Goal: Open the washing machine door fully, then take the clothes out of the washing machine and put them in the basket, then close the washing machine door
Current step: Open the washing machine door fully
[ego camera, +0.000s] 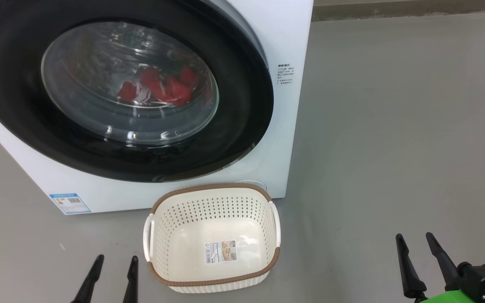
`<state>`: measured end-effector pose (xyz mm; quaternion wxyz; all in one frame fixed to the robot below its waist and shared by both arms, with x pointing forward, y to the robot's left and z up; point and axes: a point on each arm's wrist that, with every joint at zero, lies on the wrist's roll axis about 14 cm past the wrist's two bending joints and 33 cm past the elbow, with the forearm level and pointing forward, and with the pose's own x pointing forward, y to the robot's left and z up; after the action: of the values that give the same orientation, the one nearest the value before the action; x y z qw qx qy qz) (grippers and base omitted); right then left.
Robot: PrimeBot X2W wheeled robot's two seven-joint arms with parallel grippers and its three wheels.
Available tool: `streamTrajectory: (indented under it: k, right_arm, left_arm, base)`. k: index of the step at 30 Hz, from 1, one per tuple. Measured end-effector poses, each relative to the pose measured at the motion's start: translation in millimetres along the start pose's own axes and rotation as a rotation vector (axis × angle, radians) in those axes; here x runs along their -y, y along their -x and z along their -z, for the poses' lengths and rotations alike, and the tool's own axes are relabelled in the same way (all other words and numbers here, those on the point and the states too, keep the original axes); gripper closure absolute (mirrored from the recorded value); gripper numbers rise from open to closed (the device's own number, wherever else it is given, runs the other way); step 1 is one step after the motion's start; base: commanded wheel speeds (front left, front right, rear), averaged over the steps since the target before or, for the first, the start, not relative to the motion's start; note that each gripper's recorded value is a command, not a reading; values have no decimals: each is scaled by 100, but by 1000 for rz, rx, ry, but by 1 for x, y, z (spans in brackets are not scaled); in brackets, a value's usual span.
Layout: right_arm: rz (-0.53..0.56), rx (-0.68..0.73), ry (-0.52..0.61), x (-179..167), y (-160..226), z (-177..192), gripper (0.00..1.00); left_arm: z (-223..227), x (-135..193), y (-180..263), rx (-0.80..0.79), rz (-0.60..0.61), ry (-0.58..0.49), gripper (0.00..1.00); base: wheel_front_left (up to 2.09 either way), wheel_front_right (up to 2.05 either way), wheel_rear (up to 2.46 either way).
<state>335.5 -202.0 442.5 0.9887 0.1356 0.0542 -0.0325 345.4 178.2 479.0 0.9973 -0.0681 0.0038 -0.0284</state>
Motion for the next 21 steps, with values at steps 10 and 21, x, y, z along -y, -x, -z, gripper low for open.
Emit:
streamTrajectory:
  k: [10, 21]
  right_arm:
    - [-25, 54, -160, -16, -23, -16, 100]
    - [-183, 215, -255, -70, -87, -78, 100]
  left_arm:
    - [10, 2, -3, -34, 11, 6, 0]
    - [12, -2, -15, -41, 9, 2, 0]
  base:
    - [0, 0, 0]
    - [0, 0, 0]
